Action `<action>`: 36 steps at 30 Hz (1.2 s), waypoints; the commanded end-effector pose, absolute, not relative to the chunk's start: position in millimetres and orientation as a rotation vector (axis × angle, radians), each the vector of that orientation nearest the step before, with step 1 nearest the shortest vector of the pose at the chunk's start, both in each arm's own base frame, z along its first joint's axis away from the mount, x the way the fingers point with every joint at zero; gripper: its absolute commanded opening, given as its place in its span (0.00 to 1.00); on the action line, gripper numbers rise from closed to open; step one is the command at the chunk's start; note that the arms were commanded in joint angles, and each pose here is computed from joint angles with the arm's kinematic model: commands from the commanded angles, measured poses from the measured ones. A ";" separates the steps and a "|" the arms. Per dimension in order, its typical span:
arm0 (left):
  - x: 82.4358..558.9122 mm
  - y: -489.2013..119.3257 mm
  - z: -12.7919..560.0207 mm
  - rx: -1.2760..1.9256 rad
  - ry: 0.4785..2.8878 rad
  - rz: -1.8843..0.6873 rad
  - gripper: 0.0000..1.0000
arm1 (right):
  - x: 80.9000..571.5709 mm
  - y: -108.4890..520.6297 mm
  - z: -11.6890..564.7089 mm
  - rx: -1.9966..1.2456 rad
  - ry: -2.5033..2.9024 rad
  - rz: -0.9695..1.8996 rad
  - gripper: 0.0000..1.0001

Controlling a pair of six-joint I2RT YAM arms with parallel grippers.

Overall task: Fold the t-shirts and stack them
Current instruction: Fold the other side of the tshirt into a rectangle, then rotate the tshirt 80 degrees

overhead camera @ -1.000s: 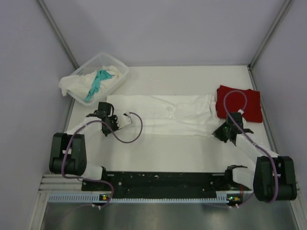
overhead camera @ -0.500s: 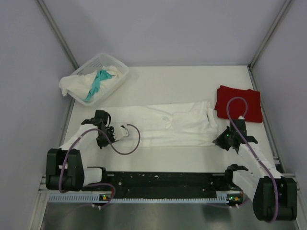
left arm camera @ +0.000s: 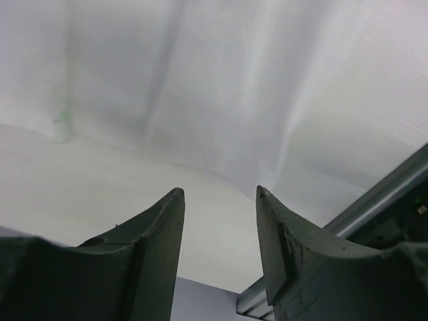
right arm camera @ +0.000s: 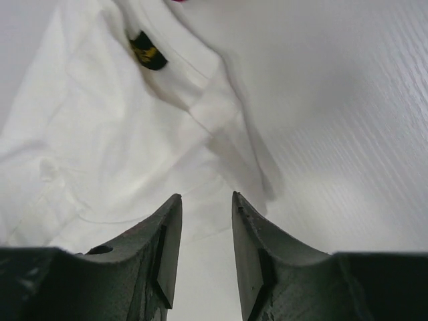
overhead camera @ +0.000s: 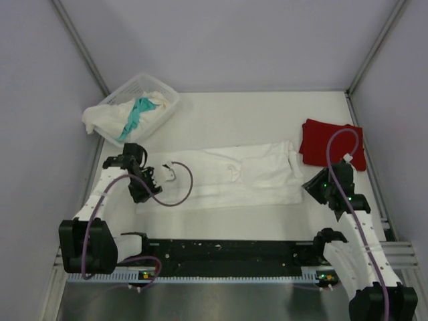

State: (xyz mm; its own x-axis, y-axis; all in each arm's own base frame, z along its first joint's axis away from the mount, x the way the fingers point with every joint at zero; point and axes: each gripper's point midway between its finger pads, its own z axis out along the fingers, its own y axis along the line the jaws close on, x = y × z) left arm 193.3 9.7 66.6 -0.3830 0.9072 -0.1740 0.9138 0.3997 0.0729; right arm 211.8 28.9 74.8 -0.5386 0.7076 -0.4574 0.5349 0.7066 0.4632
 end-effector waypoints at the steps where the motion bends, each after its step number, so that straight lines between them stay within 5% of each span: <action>1: 246.1 7.3 103.7 1.395 2.392 0.004 0.51 | 236.8 34.9 145.7 0.741 2.164 0.437 0.34; 14: 314.1 2.2 102.2 1.110 2.445 -0.029 0.44 | 297.8 77.7 210.1 0.424 2.259 0.458 0.00; 21: 345.2 13.0 90.8 1.053 2.488 0.041 0.34 | 375.4 92.6 179.9 0.447 2.346 0.465 0.00; 29: 381.4 19.0 57.2 1.018 2.559 0.049 0.30 | 448.5 98.1 72.7 0.569 2.582 0.437 0.00; 36: 338.6 46.2 2.2 1.125 2.709 0.188 0.25 | 486.7 93.5 29.7 0.660 2.635 0.451 0.00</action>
